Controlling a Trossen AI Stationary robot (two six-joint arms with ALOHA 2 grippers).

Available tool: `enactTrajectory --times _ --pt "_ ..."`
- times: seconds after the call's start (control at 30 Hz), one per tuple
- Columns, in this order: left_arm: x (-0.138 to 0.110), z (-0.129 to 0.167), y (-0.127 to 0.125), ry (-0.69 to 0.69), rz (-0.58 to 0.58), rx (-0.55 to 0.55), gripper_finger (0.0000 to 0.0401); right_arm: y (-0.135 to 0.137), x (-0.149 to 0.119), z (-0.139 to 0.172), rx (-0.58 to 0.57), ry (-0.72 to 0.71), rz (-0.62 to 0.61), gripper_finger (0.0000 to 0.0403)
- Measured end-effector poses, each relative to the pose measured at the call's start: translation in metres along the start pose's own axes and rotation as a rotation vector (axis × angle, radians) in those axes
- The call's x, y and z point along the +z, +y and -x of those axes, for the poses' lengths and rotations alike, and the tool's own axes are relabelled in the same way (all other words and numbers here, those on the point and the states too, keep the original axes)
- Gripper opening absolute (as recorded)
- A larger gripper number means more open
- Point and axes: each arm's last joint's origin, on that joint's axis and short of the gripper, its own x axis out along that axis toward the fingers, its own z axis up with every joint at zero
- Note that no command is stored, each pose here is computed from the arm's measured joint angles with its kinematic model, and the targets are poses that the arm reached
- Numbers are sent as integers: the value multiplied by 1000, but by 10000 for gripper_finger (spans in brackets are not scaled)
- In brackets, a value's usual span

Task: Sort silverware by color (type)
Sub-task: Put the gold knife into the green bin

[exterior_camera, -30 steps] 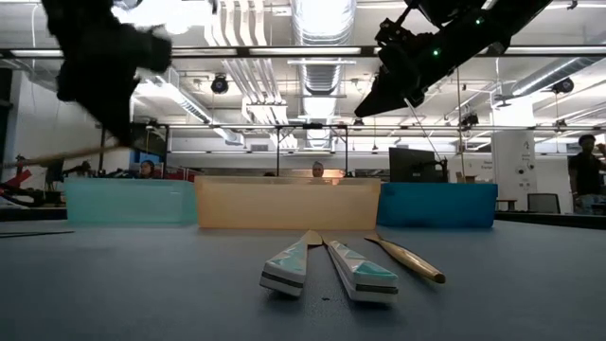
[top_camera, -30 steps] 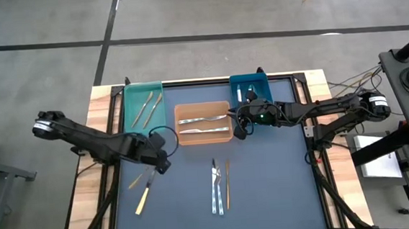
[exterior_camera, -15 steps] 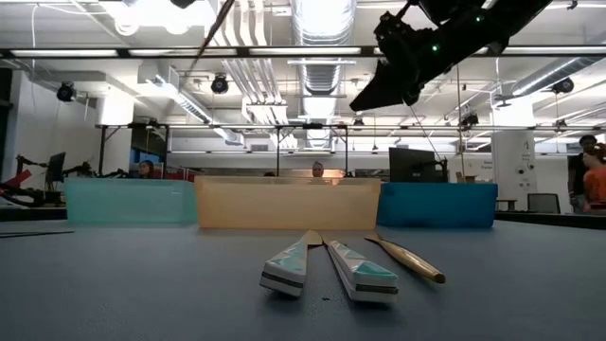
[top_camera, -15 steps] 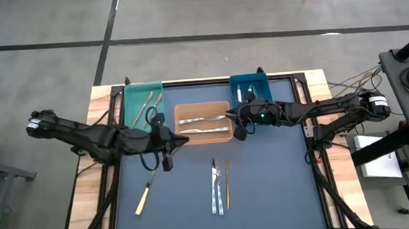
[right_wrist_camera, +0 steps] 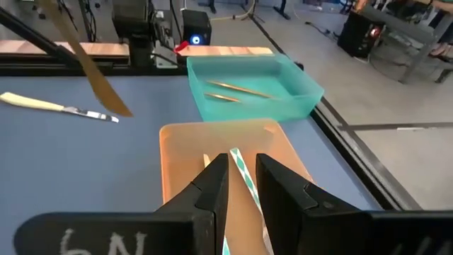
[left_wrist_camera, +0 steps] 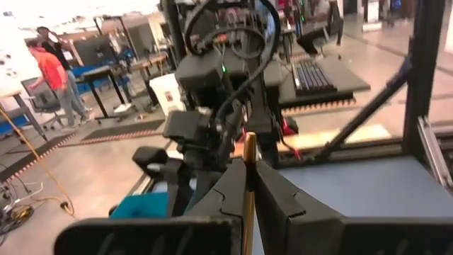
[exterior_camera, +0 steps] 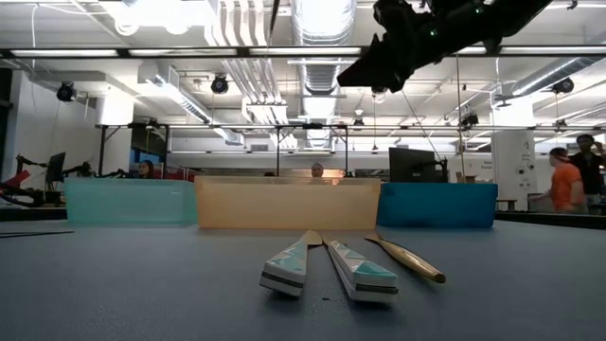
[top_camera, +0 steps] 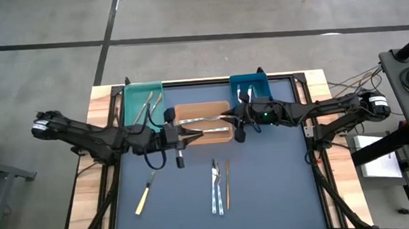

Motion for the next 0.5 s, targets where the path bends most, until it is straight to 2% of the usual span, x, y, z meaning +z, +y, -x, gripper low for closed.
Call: enactTrajectory --times 0.17,0.37,0.5 --pt "-7 -13 -4 0 13 9 0 2 5 0 38 -50 15 63" --pt "-18 -26 -9 25 57 68 0 8 8 1 247 -103 7 63" --pt "-20 -33 -10 6 75 107 0 8 9 1 261 -112 -29 79"
